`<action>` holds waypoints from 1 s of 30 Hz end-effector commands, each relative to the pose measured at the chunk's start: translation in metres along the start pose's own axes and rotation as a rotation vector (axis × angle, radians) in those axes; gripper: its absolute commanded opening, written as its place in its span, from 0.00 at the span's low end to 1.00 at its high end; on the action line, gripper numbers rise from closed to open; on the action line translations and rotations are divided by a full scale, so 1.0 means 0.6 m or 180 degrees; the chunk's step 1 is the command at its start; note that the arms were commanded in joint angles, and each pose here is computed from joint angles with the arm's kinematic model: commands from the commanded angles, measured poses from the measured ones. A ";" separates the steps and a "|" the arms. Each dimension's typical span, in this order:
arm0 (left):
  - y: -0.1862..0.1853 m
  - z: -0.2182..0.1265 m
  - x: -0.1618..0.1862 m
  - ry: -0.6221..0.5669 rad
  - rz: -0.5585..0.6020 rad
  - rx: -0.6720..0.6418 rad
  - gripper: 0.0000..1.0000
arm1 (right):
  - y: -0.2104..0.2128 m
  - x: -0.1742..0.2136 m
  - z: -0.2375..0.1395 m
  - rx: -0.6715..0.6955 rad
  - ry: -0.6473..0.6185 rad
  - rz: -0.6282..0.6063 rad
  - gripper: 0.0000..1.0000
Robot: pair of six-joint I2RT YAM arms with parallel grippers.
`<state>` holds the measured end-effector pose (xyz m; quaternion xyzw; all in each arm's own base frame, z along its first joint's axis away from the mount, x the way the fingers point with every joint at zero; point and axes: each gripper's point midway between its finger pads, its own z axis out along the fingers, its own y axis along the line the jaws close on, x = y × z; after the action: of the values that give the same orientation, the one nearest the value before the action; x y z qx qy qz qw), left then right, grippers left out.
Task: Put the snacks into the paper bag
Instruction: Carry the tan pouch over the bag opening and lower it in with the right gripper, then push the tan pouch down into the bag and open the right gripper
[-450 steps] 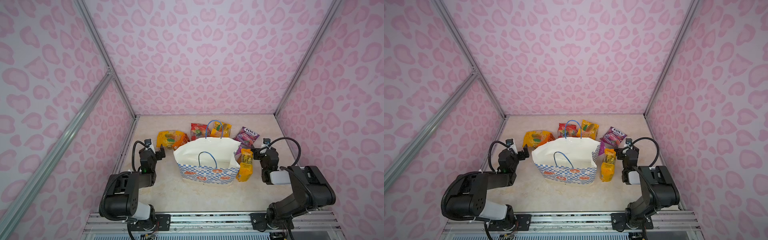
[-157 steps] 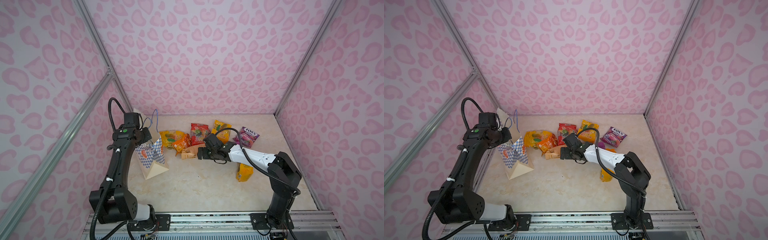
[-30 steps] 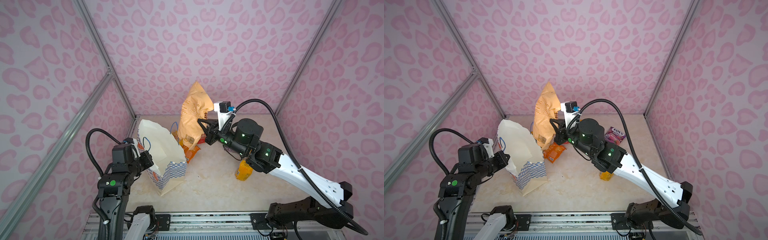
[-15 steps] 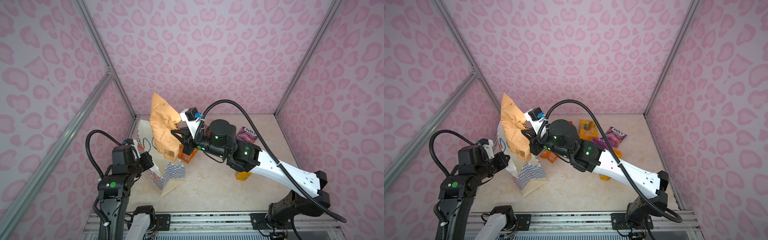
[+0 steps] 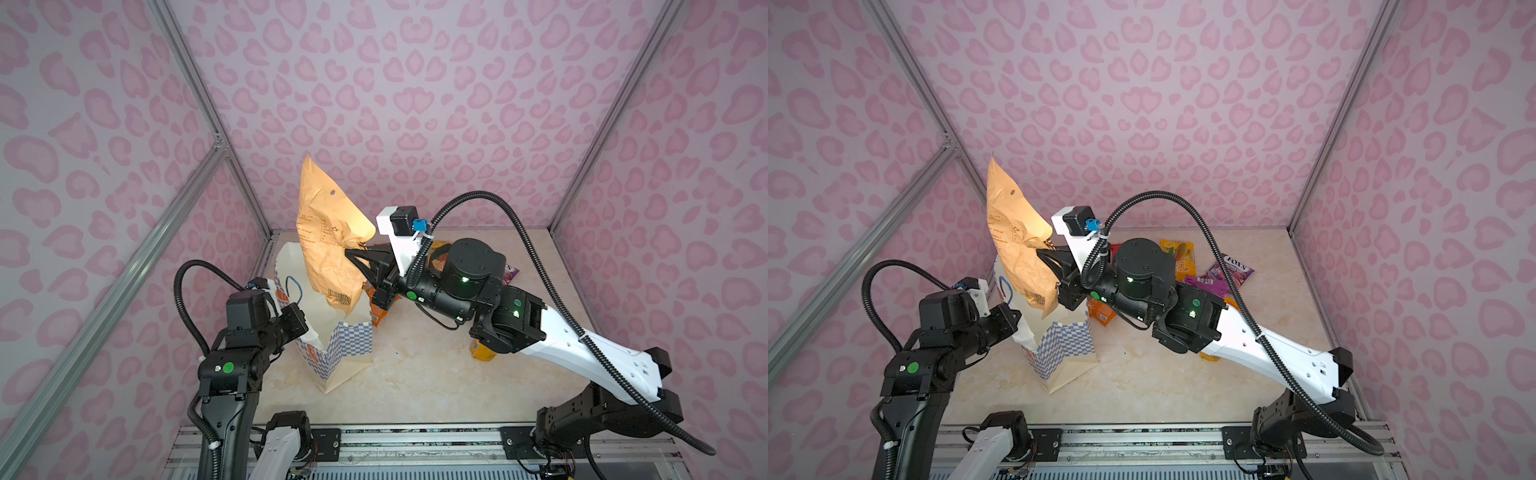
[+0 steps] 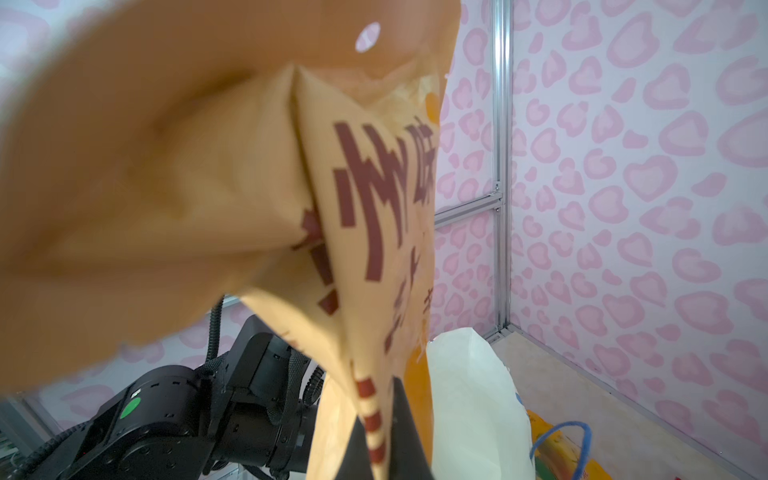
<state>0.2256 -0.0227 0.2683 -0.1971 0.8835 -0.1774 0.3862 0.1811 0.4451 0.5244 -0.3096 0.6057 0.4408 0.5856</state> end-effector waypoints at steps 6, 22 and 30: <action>0.001 -0.007 -0.013 -0.0159 0.0008 -0.0023 0.03 | -0.051 0.113 0.086 0.0079 0.0640 0.0327 0.00; 0.014 -0.005 -0.018 -0.0256 0.0051 -0.0133 0.03 | -0.120 0.393 0.117 0.0471 0.2592 0.0598 0.00; 0.001 -0.002 -0.020 -0.0268 0.0120 0.0007 0.03 | -0.141 0.398 0.137 0.0626 0.2614 0.0674 0.00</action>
<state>0.2211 -0.0150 0.2616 -0.2057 0.8829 -0.1563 0.3921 0.2623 0.5265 0.2888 -0.3473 0.8416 0.2921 0.2929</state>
